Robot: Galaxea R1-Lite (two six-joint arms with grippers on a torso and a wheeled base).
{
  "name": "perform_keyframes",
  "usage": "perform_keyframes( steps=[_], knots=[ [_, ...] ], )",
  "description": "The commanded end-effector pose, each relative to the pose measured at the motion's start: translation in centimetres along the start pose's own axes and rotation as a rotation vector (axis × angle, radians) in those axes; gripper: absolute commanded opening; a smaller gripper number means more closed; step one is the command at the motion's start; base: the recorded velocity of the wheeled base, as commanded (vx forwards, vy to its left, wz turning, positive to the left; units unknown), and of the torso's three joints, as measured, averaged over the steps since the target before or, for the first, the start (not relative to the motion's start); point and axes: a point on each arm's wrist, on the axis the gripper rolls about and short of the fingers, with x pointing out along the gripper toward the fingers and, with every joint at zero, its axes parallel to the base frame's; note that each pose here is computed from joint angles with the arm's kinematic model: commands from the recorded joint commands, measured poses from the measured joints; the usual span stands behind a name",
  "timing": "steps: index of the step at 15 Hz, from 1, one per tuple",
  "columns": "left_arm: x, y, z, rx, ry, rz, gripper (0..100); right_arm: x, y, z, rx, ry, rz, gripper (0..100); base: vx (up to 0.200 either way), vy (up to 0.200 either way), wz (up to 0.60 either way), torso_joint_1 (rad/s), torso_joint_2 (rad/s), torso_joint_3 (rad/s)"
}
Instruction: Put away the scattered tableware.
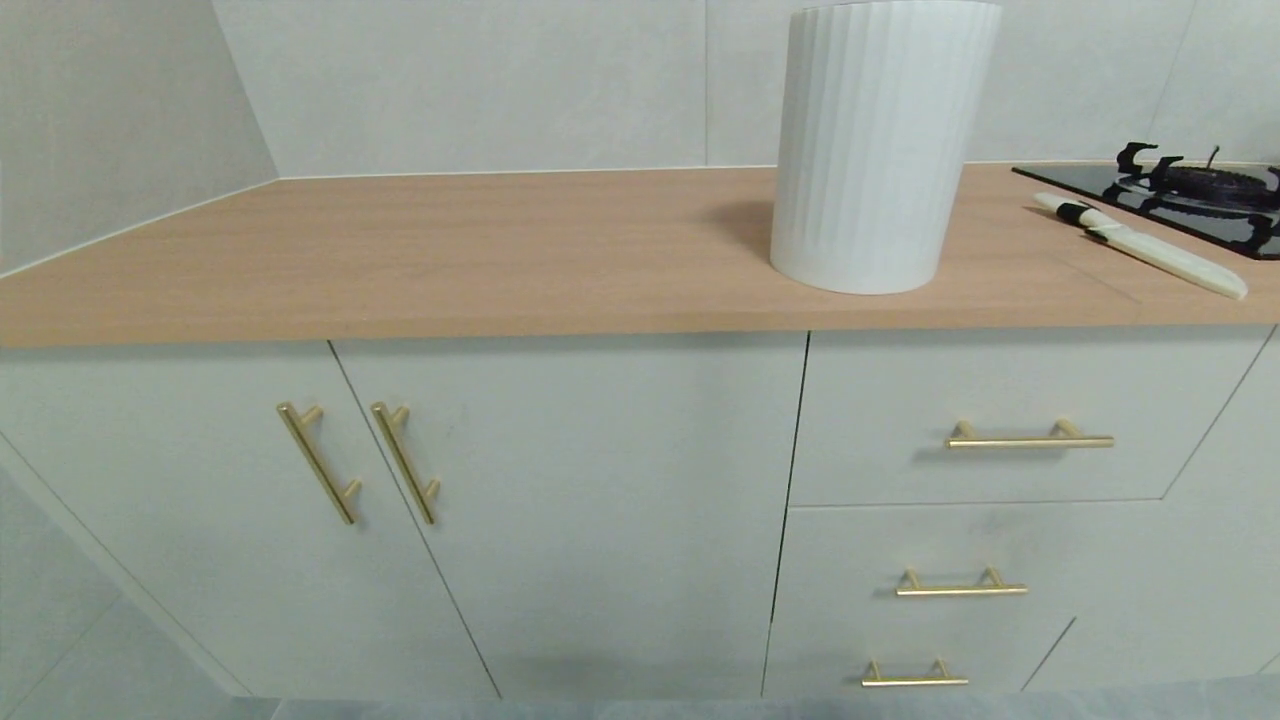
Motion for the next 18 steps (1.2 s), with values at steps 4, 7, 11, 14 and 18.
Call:
perform_keyframes(
  steps=[4,7,11,14,18],
  knots=[
    [0.01,0.00,0.00,0.000,0.001,0.001,100,0.02,0.00,-0.03,0.000,0.003,0.000,100,0.200,0.000,0.00,0.001,0.00,0.005],
    [0.01,0.00,0.00,0.000,0.001,0.001,100,0.01,0.00,0.01,0.000,0.001,0.000,100,0.200,0.000,0.00,0.006,0.00,-0.001],
    [0.01,0.00,0.00,-0.001,0.001,0.001,100,0.02,0.00,-0.03,0.000,0.003,0.000,100,0.000,0.000,0.00,0.000,0.00,0.000],
    [0.01,0.00,0.00,-0.001,0.001,0.001,100,0.01,0.00,0.01,0.001,0.001,0.000,100,0.000,0.000,0.00,0.000,0.00,0.000],
    [0.01,0.00,0.00,-0.001,0.001,0.002,100,0.02,0.00,-0.03,0.003,0.003,-0.001,100,0.000,-0.050,0.00,-0.002,0.00,0.001]
  ],
)
